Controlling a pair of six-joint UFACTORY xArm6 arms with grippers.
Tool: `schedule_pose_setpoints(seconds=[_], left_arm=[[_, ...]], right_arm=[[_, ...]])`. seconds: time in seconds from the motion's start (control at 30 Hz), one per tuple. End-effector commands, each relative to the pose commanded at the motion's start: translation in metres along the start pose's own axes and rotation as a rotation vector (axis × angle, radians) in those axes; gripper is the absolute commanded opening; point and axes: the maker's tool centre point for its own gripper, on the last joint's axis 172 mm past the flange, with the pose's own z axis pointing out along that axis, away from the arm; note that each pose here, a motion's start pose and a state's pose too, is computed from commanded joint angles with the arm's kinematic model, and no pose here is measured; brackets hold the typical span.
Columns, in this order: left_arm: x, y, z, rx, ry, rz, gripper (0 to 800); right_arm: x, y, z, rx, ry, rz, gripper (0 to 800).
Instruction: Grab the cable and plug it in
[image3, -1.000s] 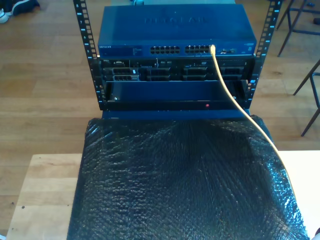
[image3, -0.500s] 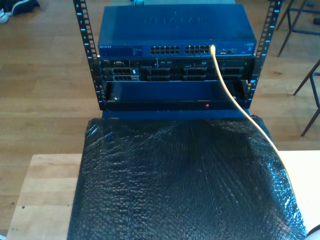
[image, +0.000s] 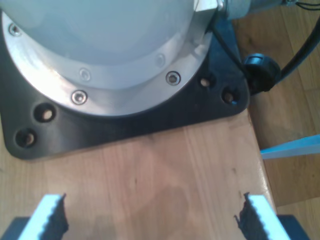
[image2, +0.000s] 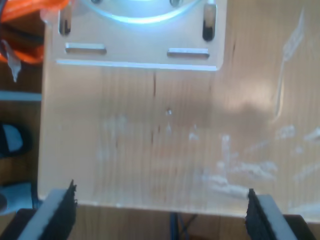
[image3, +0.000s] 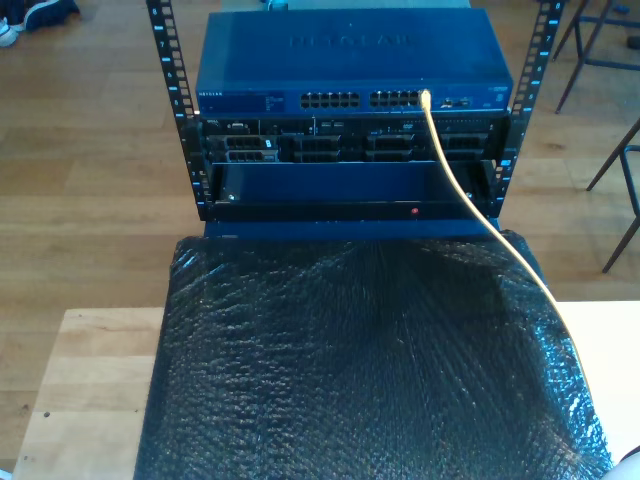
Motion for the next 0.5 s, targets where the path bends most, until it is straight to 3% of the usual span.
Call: schedule_pose_setpoints(seconds=[0.5], left_arm=[[0.000,0.000,0.000,0.000,0.000,0.000,800]], right_arm=[[0.006,0.001,0.041,-0.002,0.002,-0.045,798]])
